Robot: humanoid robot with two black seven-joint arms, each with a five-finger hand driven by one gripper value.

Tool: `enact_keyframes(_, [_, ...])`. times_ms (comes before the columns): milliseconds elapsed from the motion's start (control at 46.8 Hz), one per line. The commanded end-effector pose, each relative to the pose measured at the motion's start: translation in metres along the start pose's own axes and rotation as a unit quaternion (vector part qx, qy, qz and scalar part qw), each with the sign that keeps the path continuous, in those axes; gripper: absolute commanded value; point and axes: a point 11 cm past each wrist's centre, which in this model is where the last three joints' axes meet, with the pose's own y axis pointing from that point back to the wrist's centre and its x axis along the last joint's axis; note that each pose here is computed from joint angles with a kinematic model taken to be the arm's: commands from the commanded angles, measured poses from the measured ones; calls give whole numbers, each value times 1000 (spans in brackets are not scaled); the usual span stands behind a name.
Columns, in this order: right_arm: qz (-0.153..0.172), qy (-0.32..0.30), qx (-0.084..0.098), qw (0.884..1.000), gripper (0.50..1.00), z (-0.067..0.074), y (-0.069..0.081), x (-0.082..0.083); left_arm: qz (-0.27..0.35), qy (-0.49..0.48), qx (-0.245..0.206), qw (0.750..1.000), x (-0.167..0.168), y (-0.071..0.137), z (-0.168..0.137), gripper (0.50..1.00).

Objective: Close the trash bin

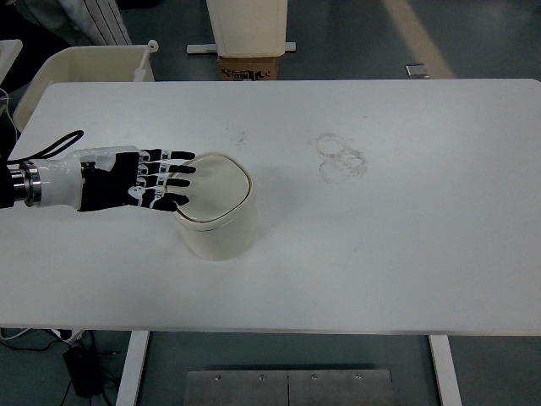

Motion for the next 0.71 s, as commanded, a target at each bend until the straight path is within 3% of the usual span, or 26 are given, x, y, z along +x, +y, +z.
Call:
enact_keyframes(0, [0,0,0,1000,991,0,0,0,1,1,1,1000,0,0,-1,1000])
enact_keyframes(684, [0,0,0,1000,991,0,0,0,8,-1,-2,1000,4,5,2,1000])
